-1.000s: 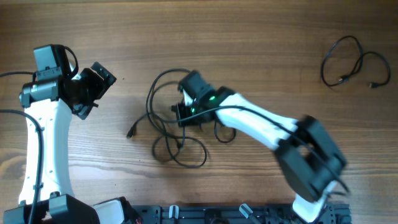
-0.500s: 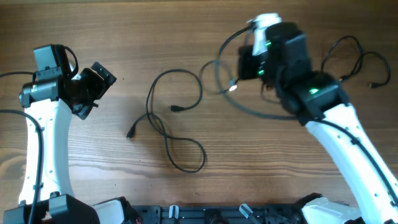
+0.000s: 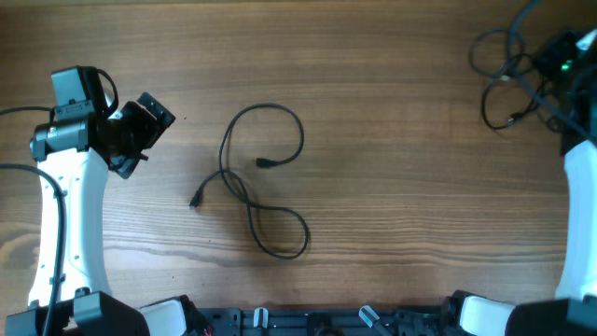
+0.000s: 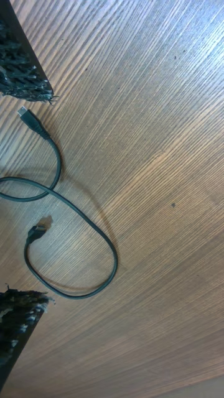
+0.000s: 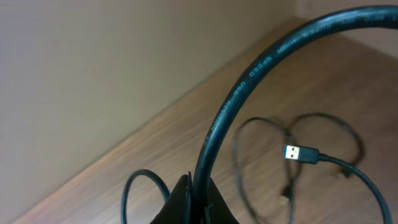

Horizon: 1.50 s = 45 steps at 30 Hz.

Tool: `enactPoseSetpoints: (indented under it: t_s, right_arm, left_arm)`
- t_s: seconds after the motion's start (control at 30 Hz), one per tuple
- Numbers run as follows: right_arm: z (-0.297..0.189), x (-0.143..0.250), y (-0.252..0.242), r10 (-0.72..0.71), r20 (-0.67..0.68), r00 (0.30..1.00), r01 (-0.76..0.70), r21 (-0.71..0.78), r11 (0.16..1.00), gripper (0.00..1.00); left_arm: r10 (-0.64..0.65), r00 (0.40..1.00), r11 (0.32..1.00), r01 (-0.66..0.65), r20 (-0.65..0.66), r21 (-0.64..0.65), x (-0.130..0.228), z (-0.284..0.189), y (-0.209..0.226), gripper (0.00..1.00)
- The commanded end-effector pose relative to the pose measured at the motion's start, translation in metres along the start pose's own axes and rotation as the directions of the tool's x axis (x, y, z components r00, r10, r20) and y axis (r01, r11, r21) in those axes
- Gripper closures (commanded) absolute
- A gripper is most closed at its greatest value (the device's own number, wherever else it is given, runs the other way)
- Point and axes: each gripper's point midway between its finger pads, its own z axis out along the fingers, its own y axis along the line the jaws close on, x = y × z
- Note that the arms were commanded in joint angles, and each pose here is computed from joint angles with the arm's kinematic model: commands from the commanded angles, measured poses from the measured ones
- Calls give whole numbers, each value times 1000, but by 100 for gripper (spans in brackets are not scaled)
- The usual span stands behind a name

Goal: Untangle cables
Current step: 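Carry the grasped cable to the upper right and open the right gripper, then return the right gripper to the center and grasp the last black cable, then lift the cable with the right gripper and carry it to the upper right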

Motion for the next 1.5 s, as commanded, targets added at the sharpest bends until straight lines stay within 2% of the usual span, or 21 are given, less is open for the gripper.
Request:
enactPoseSetpoints:
  t_s: [0.0,0.2,0.23,0.27,0.3,0.33,0.4,0.43,0.6,0.73,0.8,0.9,0.97,1.1,1.2,1.27,1.37,1.47]
  right_arm:
    - [27,-10,-59,126,35,991,-131,182,975,96]
    - [83,29,-138,257,-58,965,-221,352,909,95]
    - [90,36,-141,277,-84,957,-233,343,910,69]
    - [94,41,-141,289,-108,951,-241,324,915,7]
    - [94,42,-139,296,-121,947,-248,306,919,0]
    - [94,43,-136,300,-131,945,-252,295,922,0]
    - [87,34,-115,309,-155,938,-280,182,943,0]
    - [76,20,-89,300,-161,940,-295,57,954,0]
    - [22,-4,-5,222,-205,953,-275,-289,917,0]
    - [-13,13,52,130,-258,957,-230,-406,884,0]
    - [-21,50,80,59,-357,932,-218,-424,879,0]
    - [-38,118,129,-198,-432,880,-73,-534,842,0]
    - [-55,171,174,-412,-415,811,40,-663,748,0]
    - [-88,261,223,-677,-348,648,151,-813,563,4]
    - [-114,336,246,-803,-314,507,169,-877,449,13]
    - [-126,382,251,-864,-283,417,248,-879,407,14]
    - [-142,436,252,-926,-209,313,401,-855,329,13]
    - [-159,474,255,-960,-141,242,463,-853,242,13]
  left_arm:
    - [18,1000,1000,-18,-8,-1,1,3,-1,0]
    - [18,1000,1000,-19,-9,-2,1,2,-1,0]
    - [18,1000,1000,-18,-9,-2,2,3,-1,0]
    - [18,1000,1000,-18,-9,-2,1,2,-1,0]
    - [18,1000,1000,-18,-9,-2,1,3,-1,0]
    - [19,1000,1000,-19,-7,-1,1,3,-1,0]
    - [19,1000,1000,-19,-9,-2,1,3,-1,0]
    - [18,1000,1000,-18,-10,-2,2,3,-1,0]
    - [19,1000,1000,-19,-8,-1,1,3,-1,0]
    - [19,1000,1000,-19,-5,0,1,2,-1,0]
    - [20,1000,1000,-20,-5,0,1,3,-1,0]
    - [22,1000,1000,-22,-4,1,0,3,-1,0]
    - [48,999,999,-48,7,8,-3,2,-3,0]
    - [31,999,999,-31,23,7,-10,1,2,0]
    - [-3,999,1000,3,32,7,-17,-2,11,0]
    - [-19,999,1000,19,40,3,-21,-3,16,0]
    - [-24,999,1000,24,45,3,-23,-3,17,0]
    - [-36,997,999,36,62,9,-28,-4,19,0]
